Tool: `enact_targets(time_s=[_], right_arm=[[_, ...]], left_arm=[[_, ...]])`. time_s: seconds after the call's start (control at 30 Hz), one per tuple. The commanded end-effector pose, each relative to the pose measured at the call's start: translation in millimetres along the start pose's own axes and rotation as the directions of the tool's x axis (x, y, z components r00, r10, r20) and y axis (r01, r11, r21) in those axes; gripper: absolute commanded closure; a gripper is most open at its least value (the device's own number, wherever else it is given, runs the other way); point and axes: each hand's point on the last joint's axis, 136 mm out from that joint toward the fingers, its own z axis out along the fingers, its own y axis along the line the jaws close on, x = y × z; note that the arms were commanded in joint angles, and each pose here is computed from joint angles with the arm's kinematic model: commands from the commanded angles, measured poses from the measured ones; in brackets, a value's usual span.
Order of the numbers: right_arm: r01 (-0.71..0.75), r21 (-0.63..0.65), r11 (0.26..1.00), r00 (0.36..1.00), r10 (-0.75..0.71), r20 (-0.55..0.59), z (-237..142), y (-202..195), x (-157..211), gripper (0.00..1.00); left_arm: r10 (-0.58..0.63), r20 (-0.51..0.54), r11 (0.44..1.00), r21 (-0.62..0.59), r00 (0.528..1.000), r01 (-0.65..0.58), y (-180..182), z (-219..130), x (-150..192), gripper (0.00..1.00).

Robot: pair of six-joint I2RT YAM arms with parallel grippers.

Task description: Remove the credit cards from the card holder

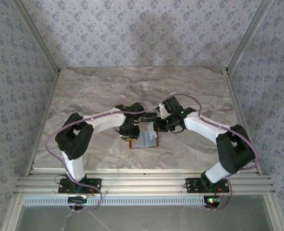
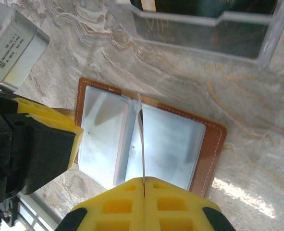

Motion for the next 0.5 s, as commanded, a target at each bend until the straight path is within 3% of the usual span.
enact_targets(time_s=[0.0,0.13,0.3,0.47], right_arm=[[0.244,0.037,0.969,0.97,-0.244,-0.026,-19.8,1.7,-2.5,1.0],[0.424,0.043,0.904,0.905,-0.422,-0.054,-29.7,6.3,-9.5,1.0],[0.702,0.065,0.709,0.712,-0.695,-0.102,-40.4,11.8,-23.7,1.0],[0.843,0.068,0.534,0.536,-0.824,-0.182,-44.7,7.4,-38.9,1.0]], left_arm=[[-0.013,0.071,0.999,0.041,0.997,0.01,0.7,-30.8,-9.4,0.76],[-0.057,0.112,0.995,0.092,0.992,0.047,6.8,-41.1,-13.9,0.76],[-0.124,0.139,0.981,0.169,0.982,0.1,15.3,-47.5,-17.7,0.76],[-0.189,0.154,0.962,0.226,0.97,0.151,26.7,-49.1,-20.3,0.76]])
